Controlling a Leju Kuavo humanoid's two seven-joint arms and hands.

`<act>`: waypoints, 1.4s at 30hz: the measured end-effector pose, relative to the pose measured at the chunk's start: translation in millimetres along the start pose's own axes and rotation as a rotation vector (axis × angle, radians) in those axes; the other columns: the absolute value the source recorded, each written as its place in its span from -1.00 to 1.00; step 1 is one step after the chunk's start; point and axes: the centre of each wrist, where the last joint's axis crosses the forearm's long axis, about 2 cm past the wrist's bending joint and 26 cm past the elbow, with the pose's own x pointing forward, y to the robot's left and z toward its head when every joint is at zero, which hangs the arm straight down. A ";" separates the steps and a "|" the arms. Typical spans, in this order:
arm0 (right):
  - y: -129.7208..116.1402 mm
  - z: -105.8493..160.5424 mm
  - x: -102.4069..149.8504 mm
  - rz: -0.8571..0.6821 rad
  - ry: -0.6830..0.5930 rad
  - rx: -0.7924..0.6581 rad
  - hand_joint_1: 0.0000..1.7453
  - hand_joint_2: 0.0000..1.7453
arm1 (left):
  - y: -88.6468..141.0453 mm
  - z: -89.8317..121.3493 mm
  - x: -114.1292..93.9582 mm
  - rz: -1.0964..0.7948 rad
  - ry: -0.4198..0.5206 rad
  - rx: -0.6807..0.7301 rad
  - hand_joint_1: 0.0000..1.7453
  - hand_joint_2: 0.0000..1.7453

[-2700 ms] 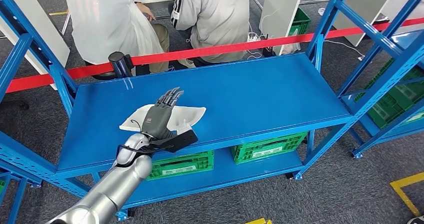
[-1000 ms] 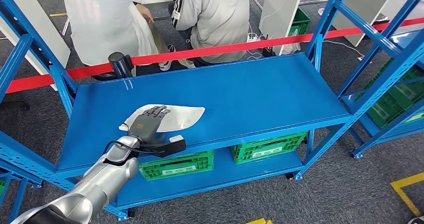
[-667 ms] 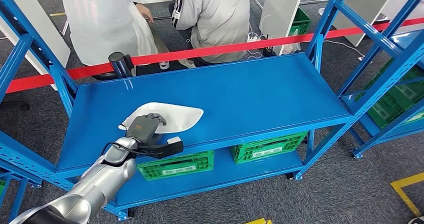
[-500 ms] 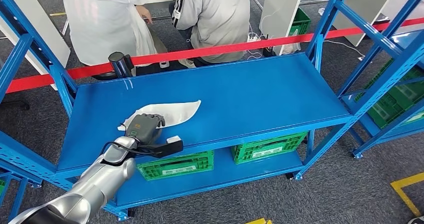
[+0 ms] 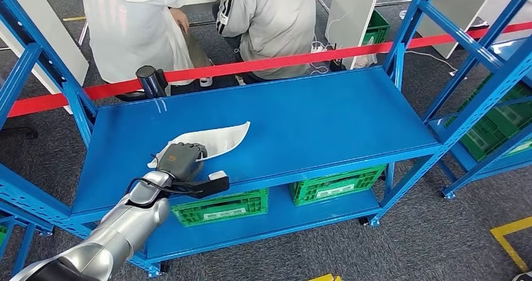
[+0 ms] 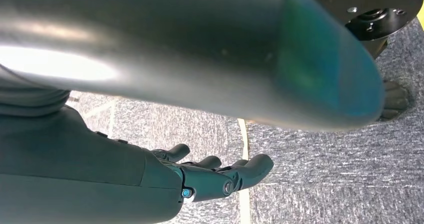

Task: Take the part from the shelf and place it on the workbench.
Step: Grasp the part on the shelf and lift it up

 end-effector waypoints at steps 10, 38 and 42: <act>-0.9 0.0 -0.1 -0.005 0.004 -0.028 -1.00 -1.00 | -0.7 0.2 0.1 0.014 -0.009 -0.007 -0.68 1.00; -4.3 -0.1 -0.1 -0.016 0.000 -0.041 -1.00 -1.00 | 2.6 -3.7 7.4 0.058 -0.063 0.026 -1.00 1.00; -4.3 -0.1 -0.1 -0.013 0.000 -0.041 -1.00 -1.00 | 2.4 -3.5 7.5 0.057 -0.065 0.029 -1.00 1.00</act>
